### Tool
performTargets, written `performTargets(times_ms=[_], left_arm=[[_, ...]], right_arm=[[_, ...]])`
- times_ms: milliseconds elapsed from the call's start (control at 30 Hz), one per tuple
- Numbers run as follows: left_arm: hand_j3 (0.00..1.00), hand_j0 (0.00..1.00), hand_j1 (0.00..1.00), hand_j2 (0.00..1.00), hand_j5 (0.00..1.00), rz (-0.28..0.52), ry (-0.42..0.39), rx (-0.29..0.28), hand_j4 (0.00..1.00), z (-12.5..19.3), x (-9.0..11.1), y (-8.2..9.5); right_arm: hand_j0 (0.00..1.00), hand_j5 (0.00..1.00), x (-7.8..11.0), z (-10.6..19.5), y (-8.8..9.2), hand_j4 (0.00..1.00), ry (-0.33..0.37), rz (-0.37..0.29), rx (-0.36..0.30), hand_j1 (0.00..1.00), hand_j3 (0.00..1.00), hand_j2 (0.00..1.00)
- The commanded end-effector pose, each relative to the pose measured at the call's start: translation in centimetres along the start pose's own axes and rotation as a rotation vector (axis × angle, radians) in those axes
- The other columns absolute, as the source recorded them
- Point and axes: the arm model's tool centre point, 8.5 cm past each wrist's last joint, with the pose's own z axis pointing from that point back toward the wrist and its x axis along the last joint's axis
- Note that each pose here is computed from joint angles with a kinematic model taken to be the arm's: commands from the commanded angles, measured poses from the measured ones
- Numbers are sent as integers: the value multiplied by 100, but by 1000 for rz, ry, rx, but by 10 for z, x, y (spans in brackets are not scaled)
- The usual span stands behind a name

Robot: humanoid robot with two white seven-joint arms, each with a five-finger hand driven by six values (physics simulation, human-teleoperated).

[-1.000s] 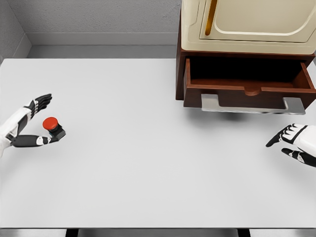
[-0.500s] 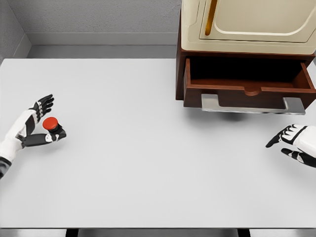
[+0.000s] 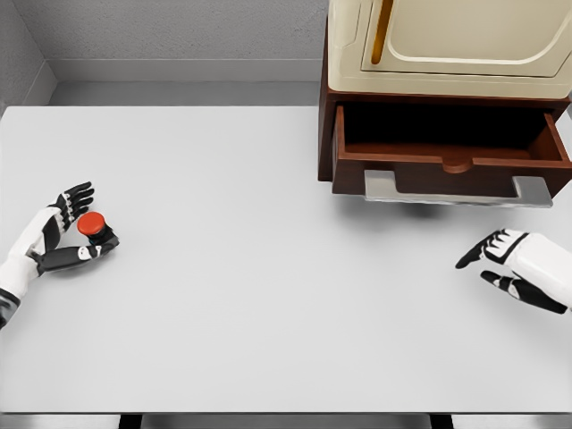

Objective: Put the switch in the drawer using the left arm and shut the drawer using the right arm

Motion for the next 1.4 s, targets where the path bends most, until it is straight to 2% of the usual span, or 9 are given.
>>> performTargets(times_ms=[0, 433, 600, 867, 900, 967, 1067, 1300, 1367], left_arm=[[85, 85, 85, 85, 85, -29, 32, 7, 85, 2, -5, 2], [85, 85, 85, 85, 85, -30, 31, 1, 85, 4, -5, 0], [87, 87, 87, 87, 87, -40, 1, -6, 87, 2, 5, -3], [85, 85, 85, 85, 85, -45, -13, -11, 85, 6, 10, -5], [78, 78, 78, 78, 78, -44, -17, -10, 78, 6, 11, -5], [70, 70, 70, 70, 70, -49, -20, 2, 70, 11, 13, -2], [61, 61, 61, 61, 61, -51, -24, 1, 61, 11, 14, -2], [60, 60, 60, 60, 60, -49, -23, -2, 60, 12, 13, -3], [55, 55, 55, 55, 55, -50, -28, -2, 55, 12, 15, -3]], right_arm=[[58, 58, 1, 0, 2, 58, -2, -11, 2, 58, 58, 58], [62, 62, -1, 1, -3, 62, -3, 5, 14, 62, 62, 62], [62, 62, -5, 5, -18, 62, 10, 44, 10, 62, 62, 62], [62, 62, -6, 7, -18, 62, 14, 46, 18, 62, 62, 62], [62, 62, -6, 6, -18, 62, 12, 47, 16, 62, 62, 62], [62, 62, -6, 6, -17, 62, 12, 45, 20, 62, 62, 62], [62, 62, -6, 6, -17, 62, 12, 45, 20, 62, 62, 62], [63, 63, -6, 7, -18, 63, 11, 44, 24, 63, 63, 63], [70, 70, -6, 7, -21, 70, 12, 41, 8, 70, 70, 70]])
